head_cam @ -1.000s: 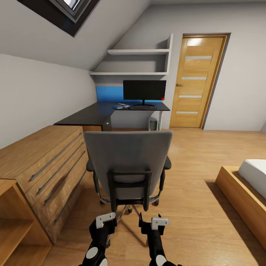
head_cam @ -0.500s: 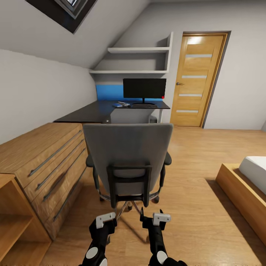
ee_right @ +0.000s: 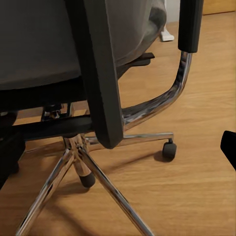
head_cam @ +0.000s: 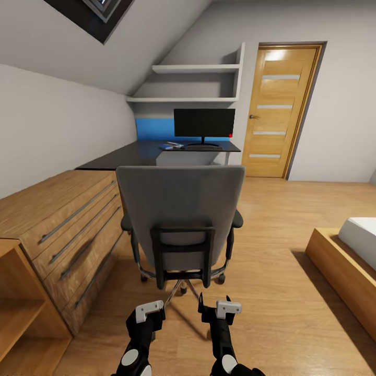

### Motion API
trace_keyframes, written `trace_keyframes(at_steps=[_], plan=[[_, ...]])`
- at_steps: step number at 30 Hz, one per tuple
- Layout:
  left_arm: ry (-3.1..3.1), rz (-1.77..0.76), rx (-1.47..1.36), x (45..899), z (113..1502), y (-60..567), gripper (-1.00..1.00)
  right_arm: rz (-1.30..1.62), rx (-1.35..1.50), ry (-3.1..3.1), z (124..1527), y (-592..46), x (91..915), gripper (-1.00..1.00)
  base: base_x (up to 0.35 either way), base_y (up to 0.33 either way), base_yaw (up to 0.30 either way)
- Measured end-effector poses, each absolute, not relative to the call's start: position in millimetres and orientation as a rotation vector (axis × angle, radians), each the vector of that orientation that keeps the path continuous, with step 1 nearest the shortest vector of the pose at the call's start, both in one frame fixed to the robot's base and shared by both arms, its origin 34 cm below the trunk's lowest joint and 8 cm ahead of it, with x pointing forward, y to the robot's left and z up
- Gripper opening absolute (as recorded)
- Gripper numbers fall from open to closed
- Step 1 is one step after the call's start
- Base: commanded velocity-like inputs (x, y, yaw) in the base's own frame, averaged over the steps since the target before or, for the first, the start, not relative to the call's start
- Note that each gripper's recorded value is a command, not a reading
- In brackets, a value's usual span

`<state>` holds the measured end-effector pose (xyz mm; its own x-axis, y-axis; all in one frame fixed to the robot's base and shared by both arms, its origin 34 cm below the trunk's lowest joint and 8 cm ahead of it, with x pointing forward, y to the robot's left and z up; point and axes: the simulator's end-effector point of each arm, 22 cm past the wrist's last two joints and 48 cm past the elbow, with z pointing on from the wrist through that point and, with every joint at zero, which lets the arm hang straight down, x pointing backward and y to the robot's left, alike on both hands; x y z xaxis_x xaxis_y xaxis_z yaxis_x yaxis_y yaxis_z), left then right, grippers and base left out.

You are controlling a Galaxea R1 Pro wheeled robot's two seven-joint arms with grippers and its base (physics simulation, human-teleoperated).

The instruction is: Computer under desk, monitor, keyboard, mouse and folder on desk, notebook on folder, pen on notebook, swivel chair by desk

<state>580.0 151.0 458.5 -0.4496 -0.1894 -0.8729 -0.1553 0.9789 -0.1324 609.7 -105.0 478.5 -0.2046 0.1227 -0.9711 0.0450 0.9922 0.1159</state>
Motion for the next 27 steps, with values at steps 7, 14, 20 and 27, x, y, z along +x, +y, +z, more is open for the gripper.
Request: trace_keyframes(at_steps=[7,14,20,27], plan=[[2.045,-0.041,-0.241,580.1,458.5,150.8,1.0,0.071,0.124,1.777,478.7,-104.9,609.9,1.0,0.0,0.0,0.0],[2.046,-0.037,-0.24,579.9,458.0,152.7,1.0,0.071,0.124,1.777,478.9,-105.0,609.8,1.0,0.141,0.0,0.0],[2.046,-0.036,-0.24,579.8,457.7,153.2,1.0,0.07,0.123,1.777,478.6,-105.2,609.8,1.0,0.191,0.0,0.0],[2.047,-0.036,-0.238,579.6,457.5,153.0,1.0,0.07,0.12,1.779,477.6,-105.1,609.3,1.0,0.095,0.0,0.0]])
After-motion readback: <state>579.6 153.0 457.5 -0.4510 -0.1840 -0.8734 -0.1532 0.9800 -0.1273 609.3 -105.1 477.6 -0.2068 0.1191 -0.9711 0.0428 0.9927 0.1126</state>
